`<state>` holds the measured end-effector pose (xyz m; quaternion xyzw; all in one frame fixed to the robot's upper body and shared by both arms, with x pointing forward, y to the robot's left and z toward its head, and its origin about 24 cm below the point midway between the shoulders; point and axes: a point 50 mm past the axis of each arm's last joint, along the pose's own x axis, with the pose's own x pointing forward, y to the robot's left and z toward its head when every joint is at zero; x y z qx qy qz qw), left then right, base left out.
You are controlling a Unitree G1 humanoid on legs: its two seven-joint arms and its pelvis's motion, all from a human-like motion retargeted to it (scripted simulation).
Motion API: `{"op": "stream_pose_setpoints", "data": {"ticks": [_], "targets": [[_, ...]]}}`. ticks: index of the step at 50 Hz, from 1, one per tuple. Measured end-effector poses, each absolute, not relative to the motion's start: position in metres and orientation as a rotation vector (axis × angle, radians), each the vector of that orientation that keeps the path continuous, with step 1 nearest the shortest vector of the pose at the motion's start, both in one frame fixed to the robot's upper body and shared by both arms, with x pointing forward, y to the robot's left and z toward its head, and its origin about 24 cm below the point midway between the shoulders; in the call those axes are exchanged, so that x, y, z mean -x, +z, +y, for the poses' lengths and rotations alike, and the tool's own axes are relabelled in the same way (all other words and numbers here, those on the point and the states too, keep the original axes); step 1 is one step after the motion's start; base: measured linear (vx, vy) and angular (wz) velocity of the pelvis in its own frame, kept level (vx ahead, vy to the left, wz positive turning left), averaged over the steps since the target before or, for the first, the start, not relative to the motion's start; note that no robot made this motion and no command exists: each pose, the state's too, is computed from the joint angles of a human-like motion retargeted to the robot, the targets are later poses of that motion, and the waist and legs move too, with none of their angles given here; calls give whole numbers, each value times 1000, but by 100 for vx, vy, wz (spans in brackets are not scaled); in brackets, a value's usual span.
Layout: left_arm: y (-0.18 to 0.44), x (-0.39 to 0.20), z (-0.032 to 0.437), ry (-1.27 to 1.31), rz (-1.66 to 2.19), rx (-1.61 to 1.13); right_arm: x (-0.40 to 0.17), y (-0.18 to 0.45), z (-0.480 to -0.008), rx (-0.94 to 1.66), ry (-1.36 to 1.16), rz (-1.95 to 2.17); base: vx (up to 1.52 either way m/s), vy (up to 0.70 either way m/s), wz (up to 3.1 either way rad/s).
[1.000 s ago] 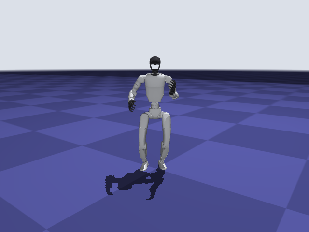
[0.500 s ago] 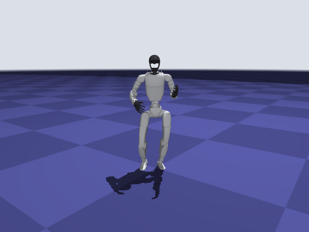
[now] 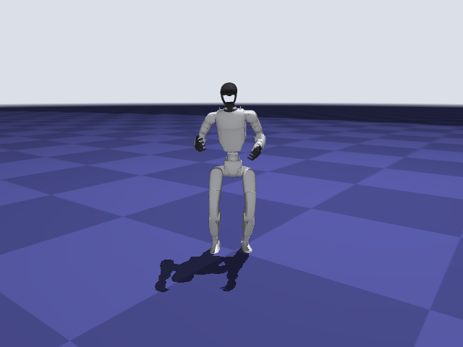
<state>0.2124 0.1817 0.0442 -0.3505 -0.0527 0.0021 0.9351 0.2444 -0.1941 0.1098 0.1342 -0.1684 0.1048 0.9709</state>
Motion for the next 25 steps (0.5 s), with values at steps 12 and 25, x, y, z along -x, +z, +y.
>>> {"op": "stream_pose_setpoints", "data": {"ticks": [12,25], "targets": [[198,-233,203,159,-829,560,-179,-78,-236,-27,-218,494,0,10,44],[8,-194,211,374,-11,295,-279,223,-139,-8,282,-851,1,-7,-28]]}}
